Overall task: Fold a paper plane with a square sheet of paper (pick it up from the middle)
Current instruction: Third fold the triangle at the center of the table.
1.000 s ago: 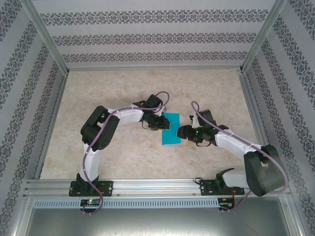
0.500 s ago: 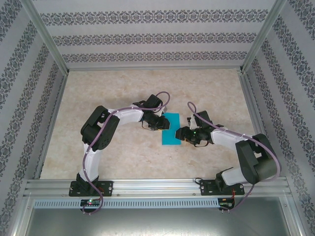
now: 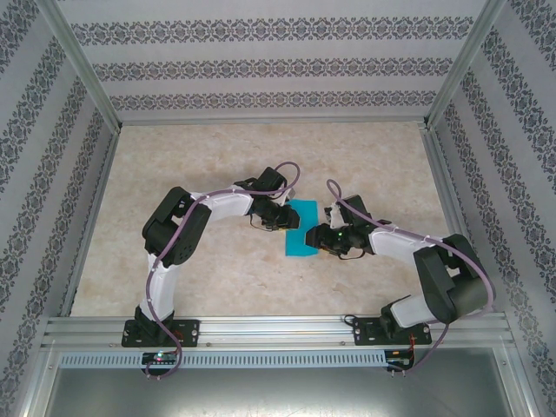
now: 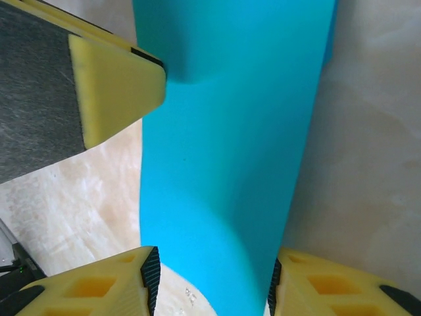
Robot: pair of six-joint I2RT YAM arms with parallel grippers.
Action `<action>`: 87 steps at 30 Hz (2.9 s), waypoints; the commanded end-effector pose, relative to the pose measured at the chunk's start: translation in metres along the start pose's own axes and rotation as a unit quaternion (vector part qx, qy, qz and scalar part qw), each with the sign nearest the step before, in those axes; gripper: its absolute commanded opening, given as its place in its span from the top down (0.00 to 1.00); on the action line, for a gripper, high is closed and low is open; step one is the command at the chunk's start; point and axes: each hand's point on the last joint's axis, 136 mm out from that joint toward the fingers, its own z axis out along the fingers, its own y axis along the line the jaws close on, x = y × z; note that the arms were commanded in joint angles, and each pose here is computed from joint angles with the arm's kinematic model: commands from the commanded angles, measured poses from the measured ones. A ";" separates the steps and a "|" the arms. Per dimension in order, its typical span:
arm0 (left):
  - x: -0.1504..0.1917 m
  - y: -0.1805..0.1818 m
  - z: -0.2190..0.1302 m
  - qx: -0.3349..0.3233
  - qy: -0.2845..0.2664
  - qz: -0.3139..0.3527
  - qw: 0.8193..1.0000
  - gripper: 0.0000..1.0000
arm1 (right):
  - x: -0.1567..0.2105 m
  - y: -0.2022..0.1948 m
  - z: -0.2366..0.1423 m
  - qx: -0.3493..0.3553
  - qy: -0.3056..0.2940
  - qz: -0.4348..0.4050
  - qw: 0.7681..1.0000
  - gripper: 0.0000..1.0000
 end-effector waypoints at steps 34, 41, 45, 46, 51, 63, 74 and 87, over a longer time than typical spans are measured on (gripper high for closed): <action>0.015 0.007 0.007 -0.002 0.032 -0.010 0.999 0.69 | -0.024 0.034 0.014 -0.078 -0.012 0.003 0.997 0.86; 0.015 0.003 0.003 0.004 0.030 -0.009 0.999 0.69 | -0.033 0.029 0.023 -0.072 -0.020 0.017 0.997 0.87; 0.013 0.000 0.000 0.009 0.027 -0.008 1.000 0.69 | -0.036 0.025 0.028 -0.064 -0.020 0.022 0.998 0.87; 0.012 0.000 -0.001 0.009 0.027 -0.009 1.000 0.69 | -0.037 0.023 0.029 -0.062 -0.018 0.024 0.998 0.87; 0.008 -0.006 -0.007 0.019 0.021 -0.007 1.000 0.68 | -0.037 0.021 0.035 -0.059 -0.012 0.026 0.998 0.86; -0.012 -0.025 -0.027 0.050 0.002 0.001 0.999 0.63 | -0.035 0.016 0.041 -0.033 0.005 0.018 0.999 0.85; -0.036 -0.021 -0.031 0.063 -0.006 -0.004 0.998 0.62 | -0.034 0.016 0.048 -0.025 0.014 0.012 1.000 0.84; -0.038 0.010 -0.010 0.020 0.017 -0.013 1.000 0.71 | -0.035 0.018 0.048 -0.022 0.011 0.013 1.000 0.84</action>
